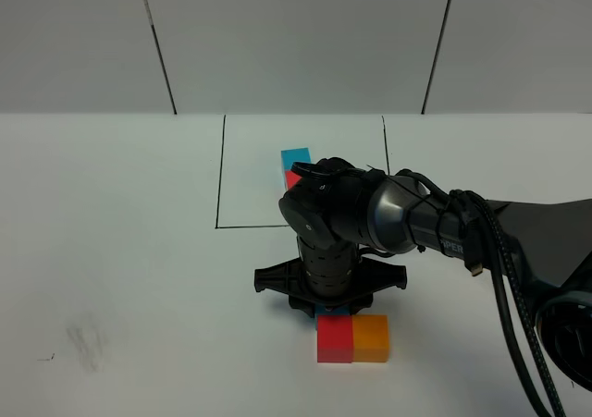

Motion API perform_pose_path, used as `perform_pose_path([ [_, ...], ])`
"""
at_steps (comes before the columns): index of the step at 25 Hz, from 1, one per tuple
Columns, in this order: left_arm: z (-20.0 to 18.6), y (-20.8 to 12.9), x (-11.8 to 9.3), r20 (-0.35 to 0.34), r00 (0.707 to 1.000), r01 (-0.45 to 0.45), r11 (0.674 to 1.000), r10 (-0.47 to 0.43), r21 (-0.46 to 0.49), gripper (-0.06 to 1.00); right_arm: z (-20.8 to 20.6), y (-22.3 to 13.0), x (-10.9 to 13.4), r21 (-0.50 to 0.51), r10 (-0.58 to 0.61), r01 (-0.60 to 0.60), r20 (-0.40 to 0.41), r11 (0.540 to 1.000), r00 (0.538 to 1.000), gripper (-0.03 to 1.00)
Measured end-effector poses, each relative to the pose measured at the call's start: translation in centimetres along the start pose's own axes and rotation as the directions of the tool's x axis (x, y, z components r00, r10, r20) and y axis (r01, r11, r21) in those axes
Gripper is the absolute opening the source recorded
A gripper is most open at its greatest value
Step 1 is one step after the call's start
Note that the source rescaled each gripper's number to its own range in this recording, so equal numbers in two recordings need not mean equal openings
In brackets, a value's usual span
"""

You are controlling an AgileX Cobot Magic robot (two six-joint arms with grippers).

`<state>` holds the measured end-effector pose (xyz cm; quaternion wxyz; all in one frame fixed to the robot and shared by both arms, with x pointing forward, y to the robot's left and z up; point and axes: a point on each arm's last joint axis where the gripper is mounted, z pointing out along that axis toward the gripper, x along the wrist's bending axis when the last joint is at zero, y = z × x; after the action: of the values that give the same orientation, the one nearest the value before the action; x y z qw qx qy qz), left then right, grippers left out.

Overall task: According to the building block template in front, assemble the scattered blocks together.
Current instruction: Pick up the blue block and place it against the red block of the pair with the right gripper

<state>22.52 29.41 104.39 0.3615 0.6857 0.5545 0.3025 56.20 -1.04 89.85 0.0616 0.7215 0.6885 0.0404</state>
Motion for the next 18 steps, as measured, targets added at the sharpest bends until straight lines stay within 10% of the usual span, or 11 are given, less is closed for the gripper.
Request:
perform_pose_path([
  [7,0.0,0.0,0.0,0.0,1.0,0.0,1.0,0.0,0.0,0.53,0.1,0.1,0.0,-0.013,-0.022,0.022,-0.002,1.0,1.0,0.25],
  [18,0.0,0.0,0.0,-0.001,1.0,0.0,1.0,0.0,0.0,0.53,-3.3,2.0,1.1,-0.069,-0.153,0.151,-0.01,0.986,0.988,0.89],
])
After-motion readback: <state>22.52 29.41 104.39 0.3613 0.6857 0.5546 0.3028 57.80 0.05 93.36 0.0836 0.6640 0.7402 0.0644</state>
